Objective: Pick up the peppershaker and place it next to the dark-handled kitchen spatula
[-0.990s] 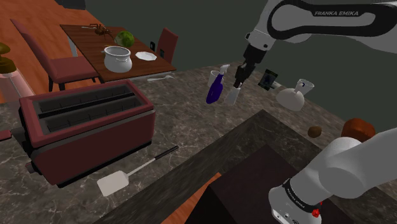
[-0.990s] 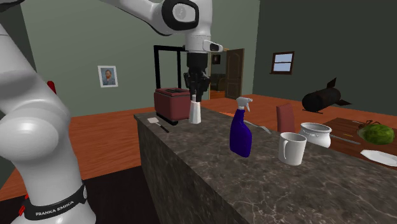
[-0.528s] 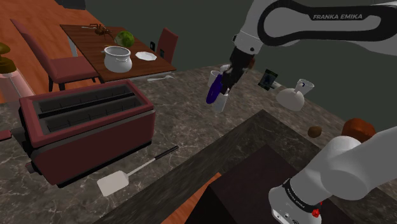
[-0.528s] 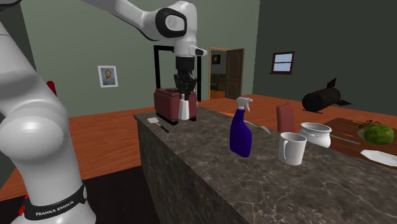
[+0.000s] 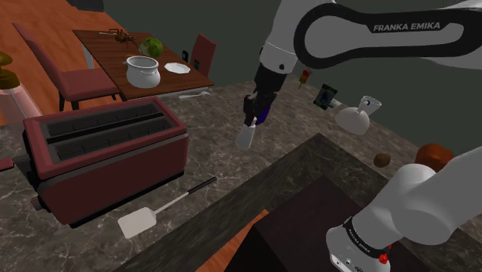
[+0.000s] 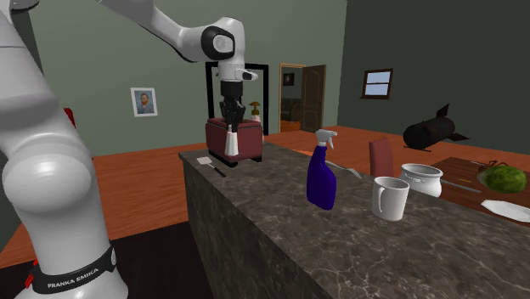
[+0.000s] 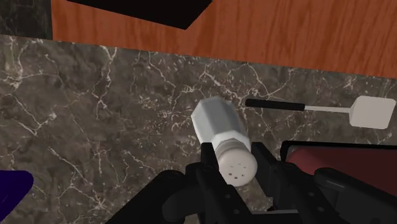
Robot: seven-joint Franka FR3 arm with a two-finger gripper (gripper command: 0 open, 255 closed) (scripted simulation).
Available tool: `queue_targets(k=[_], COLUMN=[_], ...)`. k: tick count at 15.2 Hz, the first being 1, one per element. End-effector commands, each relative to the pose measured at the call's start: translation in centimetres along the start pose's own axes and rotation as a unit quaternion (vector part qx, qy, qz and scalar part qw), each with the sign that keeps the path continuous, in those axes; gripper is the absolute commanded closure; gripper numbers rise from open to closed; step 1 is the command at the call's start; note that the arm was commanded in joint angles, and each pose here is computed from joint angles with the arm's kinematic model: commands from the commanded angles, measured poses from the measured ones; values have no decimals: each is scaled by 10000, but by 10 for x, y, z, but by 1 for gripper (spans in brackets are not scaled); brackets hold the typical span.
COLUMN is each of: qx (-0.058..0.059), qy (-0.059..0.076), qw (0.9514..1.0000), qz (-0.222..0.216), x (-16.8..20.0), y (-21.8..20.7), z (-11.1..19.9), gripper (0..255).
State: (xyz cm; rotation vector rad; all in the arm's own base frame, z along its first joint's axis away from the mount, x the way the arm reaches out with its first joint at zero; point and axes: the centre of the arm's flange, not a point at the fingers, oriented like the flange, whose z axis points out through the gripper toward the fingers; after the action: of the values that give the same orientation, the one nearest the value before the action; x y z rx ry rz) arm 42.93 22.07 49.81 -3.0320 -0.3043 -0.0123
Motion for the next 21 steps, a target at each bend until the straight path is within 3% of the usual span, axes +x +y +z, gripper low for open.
queue_targets(k=[1,21], qx=[3,3], qy=[2,2], qw=[10000,10000], qz=[8,8], x=[3,27], y=[-25,-282], z=[7,60], gripper=[255,255])
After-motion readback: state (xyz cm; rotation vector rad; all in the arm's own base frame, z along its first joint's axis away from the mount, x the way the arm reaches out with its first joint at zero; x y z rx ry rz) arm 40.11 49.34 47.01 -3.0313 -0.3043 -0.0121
